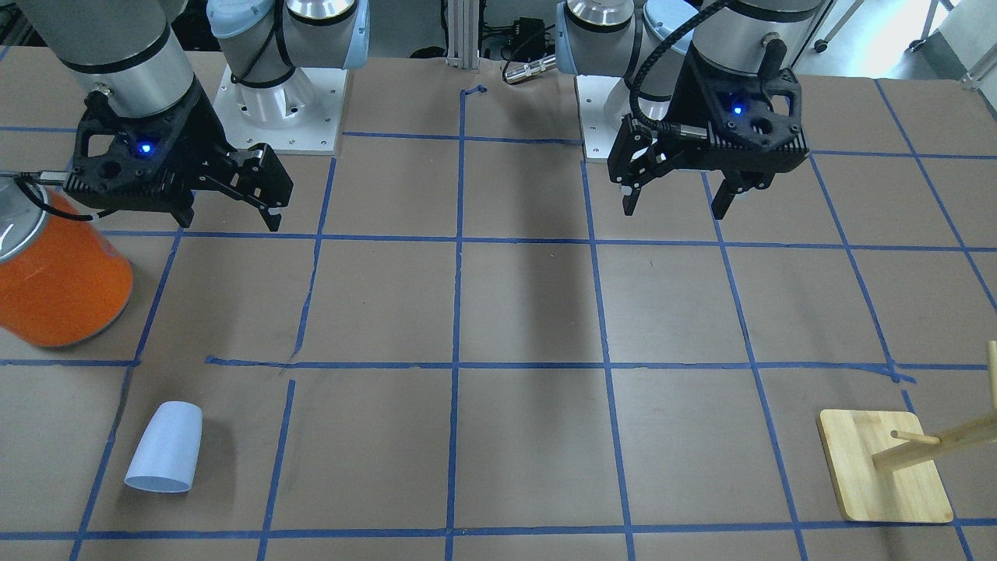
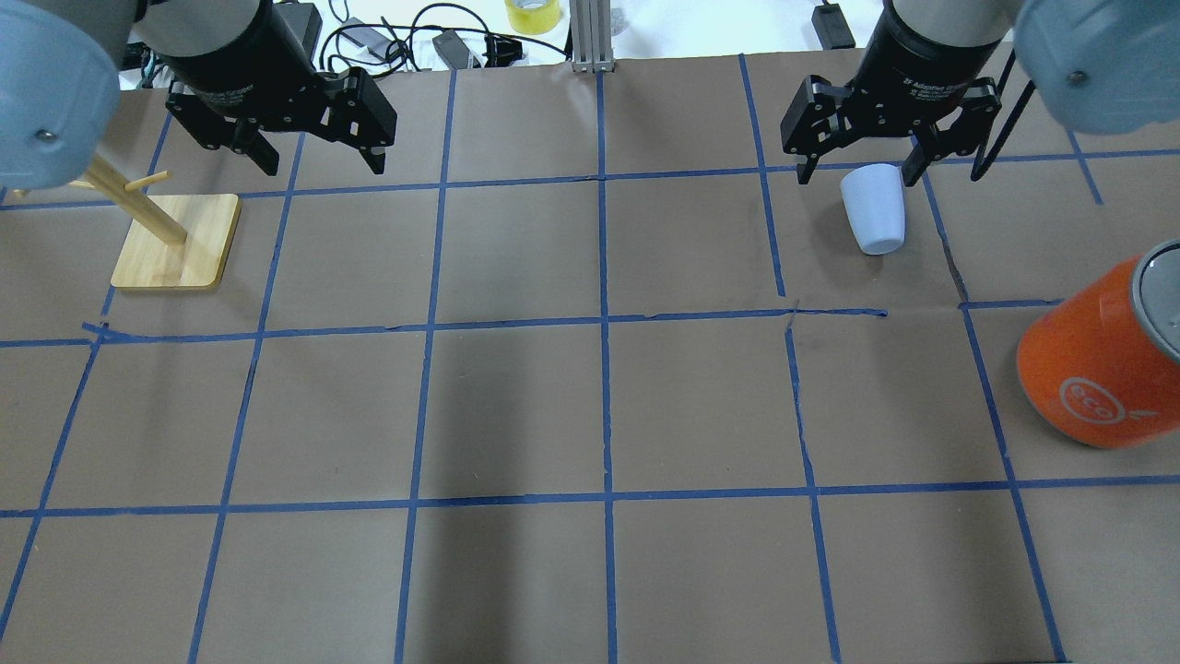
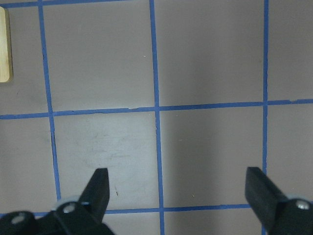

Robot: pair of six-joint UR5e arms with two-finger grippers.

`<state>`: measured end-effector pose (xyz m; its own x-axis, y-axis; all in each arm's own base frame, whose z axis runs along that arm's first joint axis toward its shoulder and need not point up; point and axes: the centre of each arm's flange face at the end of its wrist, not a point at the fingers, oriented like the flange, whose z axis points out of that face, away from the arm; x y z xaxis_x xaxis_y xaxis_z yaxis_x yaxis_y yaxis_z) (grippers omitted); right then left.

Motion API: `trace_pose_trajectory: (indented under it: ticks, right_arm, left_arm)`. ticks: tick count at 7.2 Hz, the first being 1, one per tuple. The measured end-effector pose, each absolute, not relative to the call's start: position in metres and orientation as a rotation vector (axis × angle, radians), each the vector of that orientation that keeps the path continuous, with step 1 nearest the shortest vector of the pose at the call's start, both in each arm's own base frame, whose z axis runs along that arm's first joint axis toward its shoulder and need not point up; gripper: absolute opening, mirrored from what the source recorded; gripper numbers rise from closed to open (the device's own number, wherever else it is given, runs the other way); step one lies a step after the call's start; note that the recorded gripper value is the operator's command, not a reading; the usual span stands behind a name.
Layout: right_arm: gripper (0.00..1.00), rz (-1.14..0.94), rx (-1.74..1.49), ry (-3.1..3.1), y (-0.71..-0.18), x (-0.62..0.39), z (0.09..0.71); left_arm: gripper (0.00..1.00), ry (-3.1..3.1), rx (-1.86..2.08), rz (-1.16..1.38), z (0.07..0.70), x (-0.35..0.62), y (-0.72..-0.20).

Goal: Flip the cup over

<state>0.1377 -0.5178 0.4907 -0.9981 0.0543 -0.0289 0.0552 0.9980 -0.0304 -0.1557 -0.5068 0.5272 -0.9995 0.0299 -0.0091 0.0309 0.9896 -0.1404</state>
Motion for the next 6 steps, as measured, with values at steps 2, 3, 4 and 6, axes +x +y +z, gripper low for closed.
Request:
trace_pose_trajectory:
  ticks: [2,3,4,6]
  right_arm:
    - [1.0,-0.045,0.084,3.112,-0.5169,0.1384,0.4907]
    - [1.0,-0.043,0.084,3.112,-0.517,0.1383,0.4904]
    - [1.0,-0.043,0.086,3.112,-0.5172,0.1375,0.4903]
    - [1.0,-0.049,0.09,3.116,-0.5174,0.1353,0.4917]
  left_arm:
    - [1.0,3.127,0.048,-0.221,0.5272,-0.1557,-0.5068]
    - [1.0,3.128,0.047,-0.221,0.5269,-0.1558,-0.5069]
    - [1.0,3.128,0.047,-0.219,0.5264,-0.1559,-0.5071]
    - [1.0,3.128,0.048,-0.219,0.5266,-0.1559,-0.5071]
